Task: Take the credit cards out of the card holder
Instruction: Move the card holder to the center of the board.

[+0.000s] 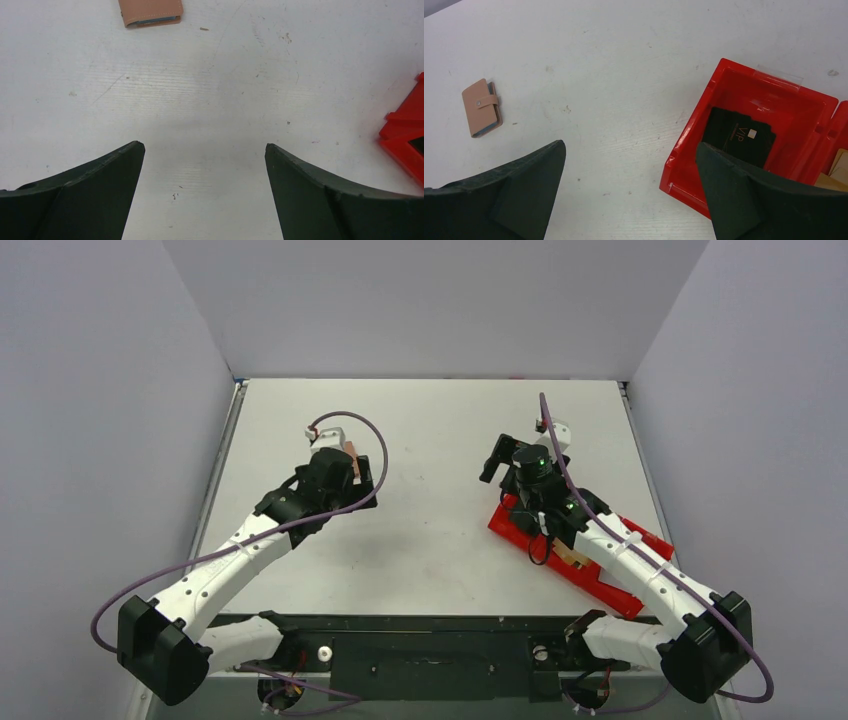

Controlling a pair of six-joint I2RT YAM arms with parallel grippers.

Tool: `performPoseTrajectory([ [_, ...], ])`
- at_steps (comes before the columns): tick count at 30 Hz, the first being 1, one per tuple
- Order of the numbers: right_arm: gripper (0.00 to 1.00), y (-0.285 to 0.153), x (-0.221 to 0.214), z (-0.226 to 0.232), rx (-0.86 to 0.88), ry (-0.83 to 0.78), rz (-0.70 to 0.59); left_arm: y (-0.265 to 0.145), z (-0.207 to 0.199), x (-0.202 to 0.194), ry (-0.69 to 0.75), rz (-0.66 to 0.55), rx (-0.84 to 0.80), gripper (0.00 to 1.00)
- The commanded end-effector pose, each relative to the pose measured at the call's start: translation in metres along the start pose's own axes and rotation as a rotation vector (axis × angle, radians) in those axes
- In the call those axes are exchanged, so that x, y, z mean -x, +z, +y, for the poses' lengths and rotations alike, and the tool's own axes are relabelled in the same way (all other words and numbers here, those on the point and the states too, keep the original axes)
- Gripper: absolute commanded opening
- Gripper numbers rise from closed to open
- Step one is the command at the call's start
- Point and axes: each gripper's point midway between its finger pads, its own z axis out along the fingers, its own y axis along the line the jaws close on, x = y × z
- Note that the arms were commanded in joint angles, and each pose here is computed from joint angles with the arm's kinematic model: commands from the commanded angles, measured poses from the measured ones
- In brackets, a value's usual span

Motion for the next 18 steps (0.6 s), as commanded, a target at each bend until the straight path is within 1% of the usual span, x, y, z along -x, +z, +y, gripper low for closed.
performPoseTrajectory([
  [1, 0.99, -0.005, 0.019, 0.009, 0.023, 0.005, -0.039, -0.007, -0.006, 0.02, -0.01, -0.038, -0.024, 0.91],
  [5, 0.99, -0.005, 0.017, 0.007, 0.019, -0.005, -0.033, -0.004, -0.004, 0.019, -0.01, -0.024, -0.003, 0.91],
  [10, 0.99, -0.006, 0.017, 0.007, 0.019, -0.013, -0.03, 0.001, -0.004, 0.025, -0.03, -0.034, 0.015, 0.91],
  [14, 0.99, -0.006, 0.018, 0.01, 0.023, -0.027, -0.018, 0.018, 0.001, 0.035, -0.08, -0.025, 0.049, 0.91],
  [18, 0.99, -0.007, 0.016, 0.012, 0.039, -0.027, -0.006, 0.044, 0.009, 0.056, -0.124, -0.03, 0.107, 0.91],
])
